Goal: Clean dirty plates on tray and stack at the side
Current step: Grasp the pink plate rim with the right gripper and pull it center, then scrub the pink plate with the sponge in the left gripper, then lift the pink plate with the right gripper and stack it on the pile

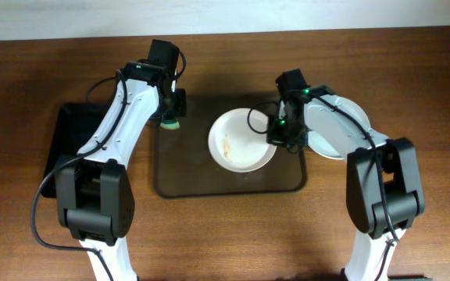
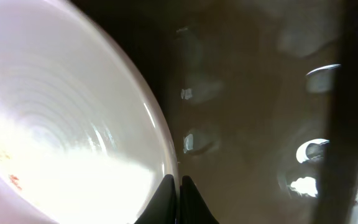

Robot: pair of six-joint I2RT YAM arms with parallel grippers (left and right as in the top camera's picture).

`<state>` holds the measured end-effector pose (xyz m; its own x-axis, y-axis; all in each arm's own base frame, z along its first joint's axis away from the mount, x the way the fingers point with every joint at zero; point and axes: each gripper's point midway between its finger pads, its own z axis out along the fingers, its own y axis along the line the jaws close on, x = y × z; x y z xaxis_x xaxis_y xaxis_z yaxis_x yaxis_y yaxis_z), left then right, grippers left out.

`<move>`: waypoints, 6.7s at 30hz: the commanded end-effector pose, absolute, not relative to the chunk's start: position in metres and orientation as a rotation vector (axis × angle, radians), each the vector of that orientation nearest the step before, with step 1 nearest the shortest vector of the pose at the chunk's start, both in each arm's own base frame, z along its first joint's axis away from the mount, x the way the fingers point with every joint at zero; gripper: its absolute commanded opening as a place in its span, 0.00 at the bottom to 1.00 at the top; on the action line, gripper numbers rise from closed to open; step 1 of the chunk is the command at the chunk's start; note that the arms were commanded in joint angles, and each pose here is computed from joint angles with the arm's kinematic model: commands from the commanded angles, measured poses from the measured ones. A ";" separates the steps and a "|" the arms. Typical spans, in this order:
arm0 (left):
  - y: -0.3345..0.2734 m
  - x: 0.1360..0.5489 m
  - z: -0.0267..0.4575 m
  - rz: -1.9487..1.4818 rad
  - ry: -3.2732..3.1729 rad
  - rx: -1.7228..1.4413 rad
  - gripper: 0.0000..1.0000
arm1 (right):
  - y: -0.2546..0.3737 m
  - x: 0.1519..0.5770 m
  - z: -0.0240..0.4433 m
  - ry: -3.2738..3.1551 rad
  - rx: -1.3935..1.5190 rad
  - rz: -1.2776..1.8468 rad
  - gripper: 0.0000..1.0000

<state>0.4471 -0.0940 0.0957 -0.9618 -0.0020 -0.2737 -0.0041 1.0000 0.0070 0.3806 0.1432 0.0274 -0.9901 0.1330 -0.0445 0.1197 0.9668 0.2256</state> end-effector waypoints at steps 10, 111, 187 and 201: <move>-0.134 0.440 0.076 -0.286 2.939 0.069 0.01 | 0.211 0.387 0.048 2.940 0.176 0.535 0.34; -0.189 0.380 -0.029 -0.420 2.995 0.585 0.00 | 0.239 0.392 -0.004 2.970 0.428 0.577 0.04; -0.040 0.458 0.135 0.220 2.870 -0.205 0.00 | -0.046 0.371 0.163 2.545 0.786 -0.305 0.04; -0.001 0.447 0.163 0.300 2.829 -0.303 0.01 | -0.084 0.377 0.054 2.817 0.913 -0.170 0.62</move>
